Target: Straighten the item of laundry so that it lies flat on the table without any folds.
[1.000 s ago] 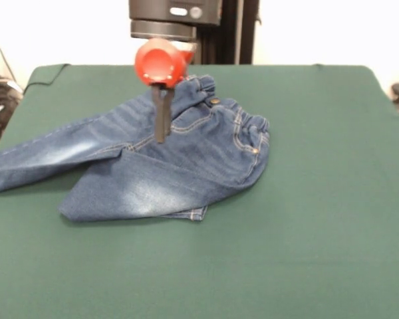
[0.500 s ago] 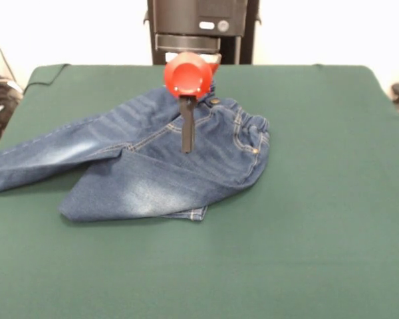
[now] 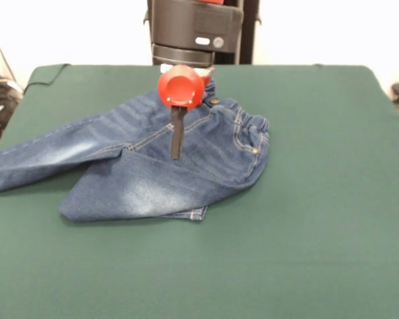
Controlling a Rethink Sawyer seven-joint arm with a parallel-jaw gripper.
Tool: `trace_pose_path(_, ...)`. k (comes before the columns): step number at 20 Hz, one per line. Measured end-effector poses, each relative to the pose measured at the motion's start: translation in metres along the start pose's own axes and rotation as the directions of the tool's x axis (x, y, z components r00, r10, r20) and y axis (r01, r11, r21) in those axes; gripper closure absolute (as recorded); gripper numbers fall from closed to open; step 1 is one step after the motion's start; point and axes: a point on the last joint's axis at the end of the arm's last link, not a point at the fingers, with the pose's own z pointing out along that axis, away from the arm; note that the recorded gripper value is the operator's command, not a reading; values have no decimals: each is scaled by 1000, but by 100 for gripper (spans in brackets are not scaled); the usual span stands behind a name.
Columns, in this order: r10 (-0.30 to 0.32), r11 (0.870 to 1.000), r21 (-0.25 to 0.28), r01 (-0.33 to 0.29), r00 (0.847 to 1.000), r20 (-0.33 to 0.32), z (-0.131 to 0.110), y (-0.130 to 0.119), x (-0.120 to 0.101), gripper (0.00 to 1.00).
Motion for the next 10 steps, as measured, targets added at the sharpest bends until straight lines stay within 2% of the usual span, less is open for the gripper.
trace_pose_path(10, -8, 1000, 7, 8, 996, 85, 7, 2, -2, 0)
